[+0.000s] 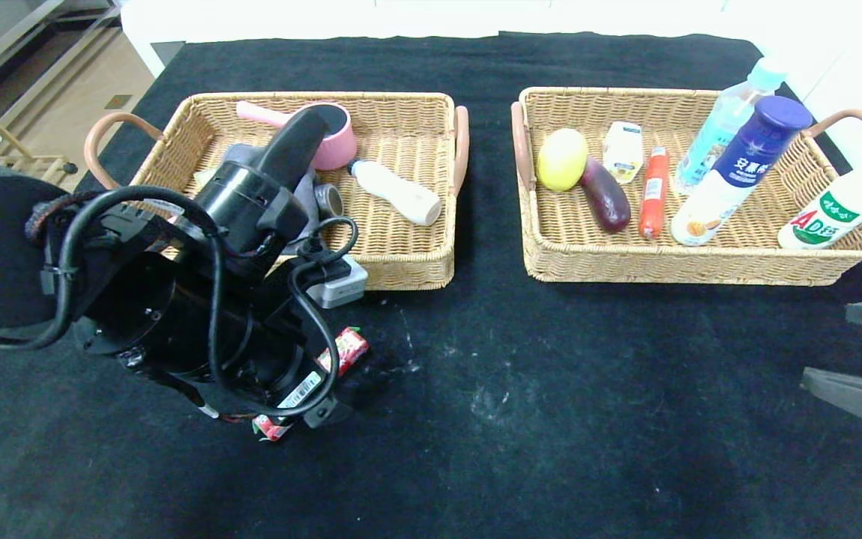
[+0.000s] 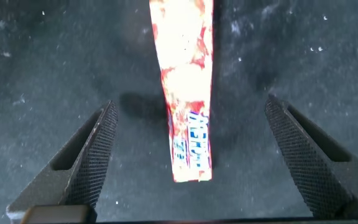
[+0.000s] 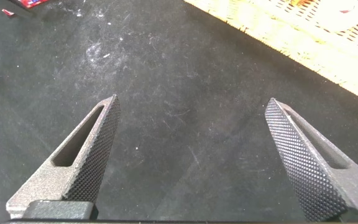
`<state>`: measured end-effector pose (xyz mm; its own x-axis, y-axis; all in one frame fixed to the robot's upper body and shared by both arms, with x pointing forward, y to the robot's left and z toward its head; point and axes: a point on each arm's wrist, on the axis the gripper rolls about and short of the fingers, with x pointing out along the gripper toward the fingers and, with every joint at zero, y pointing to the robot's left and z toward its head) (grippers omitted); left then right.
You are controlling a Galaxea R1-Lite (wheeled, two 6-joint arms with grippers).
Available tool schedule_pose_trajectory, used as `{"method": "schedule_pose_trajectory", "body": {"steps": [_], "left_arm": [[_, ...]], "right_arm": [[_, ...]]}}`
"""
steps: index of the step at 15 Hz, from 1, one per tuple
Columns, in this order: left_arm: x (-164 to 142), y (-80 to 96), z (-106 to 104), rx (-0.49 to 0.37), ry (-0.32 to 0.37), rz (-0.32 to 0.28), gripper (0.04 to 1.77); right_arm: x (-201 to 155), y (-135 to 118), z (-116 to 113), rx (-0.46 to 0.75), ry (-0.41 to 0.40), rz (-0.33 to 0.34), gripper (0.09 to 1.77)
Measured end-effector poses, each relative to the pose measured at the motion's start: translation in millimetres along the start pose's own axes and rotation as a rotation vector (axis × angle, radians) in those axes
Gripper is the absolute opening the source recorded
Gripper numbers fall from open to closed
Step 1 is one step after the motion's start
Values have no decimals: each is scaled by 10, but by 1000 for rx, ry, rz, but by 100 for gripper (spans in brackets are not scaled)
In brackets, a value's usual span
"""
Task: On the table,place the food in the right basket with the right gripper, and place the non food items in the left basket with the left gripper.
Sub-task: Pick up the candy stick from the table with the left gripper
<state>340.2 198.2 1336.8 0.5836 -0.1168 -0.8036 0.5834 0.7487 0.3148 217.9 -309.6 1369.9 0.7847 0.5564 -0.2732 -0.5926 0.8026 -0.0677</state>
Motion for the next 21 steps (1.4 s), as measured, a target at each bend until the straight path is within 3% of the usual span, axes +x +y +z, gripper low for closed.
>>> {"method": "schedule_pose_trajectory", "body": {"steps": [12, 16, 19, 21], "left_arm": [[87, -48, 10, 13, 31, 19, 172], [84, -45, 11, 11, 30, 20, 112], [84, -47, 9, 4, 31, 19, 79], [86, -48, 7, 3, 32, 19, 29]], "right_arm": [[0, 0, 0, 1, 1, -1, 171], [0, 0, 0, 0, 0, 0, 171], [0, 0, 0, 0, 0, 0, 171], [0, 0, 0, 0, 0, 0, 171]]}}
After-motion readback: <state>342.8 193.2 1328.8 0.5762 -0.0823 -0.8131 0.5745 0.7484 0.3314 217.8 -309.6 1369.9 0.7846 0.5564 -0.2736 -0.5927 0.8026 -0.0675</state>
